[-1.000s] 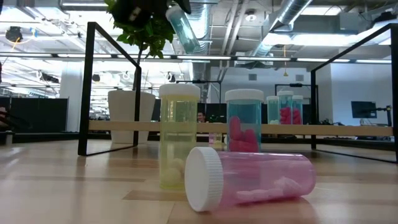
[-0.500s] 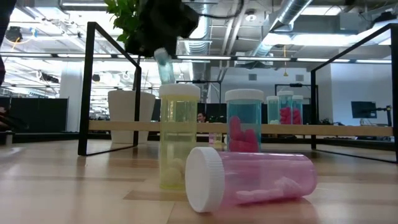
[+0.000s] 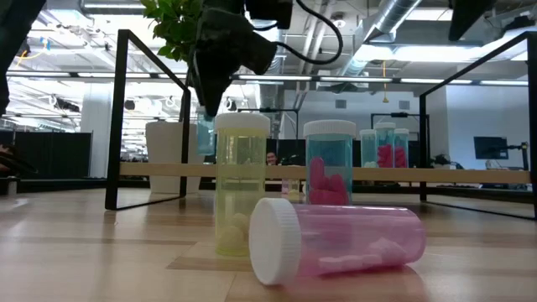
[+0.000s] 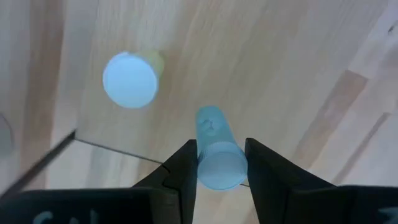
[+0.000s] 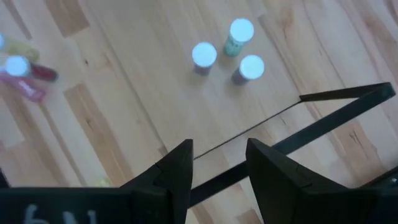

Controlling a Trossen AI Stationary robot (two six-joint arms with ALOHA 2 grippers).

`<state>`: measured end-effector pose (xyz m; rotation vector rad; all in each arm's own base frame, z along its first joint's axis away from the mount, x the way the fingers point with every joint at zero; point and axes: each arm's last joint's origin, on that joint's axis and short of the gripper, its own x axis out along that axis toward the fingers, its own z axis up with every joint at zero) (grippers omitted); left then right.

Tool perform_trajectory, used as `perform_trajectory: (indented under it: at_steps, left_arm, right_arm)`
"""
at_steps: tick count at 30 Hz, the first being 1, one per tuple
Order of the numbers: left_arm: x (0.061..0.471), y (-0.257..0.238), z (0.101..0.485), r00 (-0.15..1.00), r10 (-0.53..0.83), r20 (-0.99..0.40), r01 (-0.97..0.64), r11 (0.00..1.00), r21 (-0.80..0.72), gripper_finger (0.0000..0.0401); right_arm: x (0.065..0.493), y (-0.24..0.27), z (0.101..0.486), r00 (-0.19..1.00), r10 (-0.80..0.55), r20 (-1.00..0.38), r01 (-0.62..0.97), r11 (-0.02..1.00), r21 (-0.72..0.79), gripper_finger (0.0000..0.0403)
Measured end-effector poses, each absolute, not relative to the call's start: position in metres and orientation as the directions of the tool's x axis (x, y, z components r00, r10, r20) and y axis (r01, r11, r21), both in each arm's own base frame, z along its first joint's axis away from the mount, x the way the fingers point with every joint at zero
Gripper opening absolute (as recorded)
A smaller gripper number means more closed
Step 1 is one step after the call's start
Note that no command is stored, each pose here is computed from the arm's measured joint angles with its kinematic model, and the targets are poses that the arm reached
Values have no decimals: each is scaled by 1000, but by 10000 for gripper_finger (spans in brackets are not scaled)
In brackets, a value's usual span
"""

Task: Pick and place medicine bottles onto shelf by color
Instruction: Put the blue pill bottle on the shelf

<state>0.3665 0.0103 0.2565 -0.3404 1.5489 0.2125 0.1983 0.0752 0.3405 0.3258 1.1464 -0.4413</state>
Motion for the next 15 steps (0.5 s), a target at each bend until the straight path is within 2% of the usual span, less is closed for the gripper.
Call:
perform_trajectory:
  at_steps: [6, 15]
  left_arm:
    - [365, 12, 256, -7, 35, -999, -254, 967, 36, 99]
    - [366, 3, 256, 1, 34, -999, -113, 993, 33, 99]
  right_arm:
    - [202, 74, 339, 333, -173, -927, 505, 863, 21, 169]
    - [203, 75, 339, 349, -166, -922, 522, 852, 45, 164]
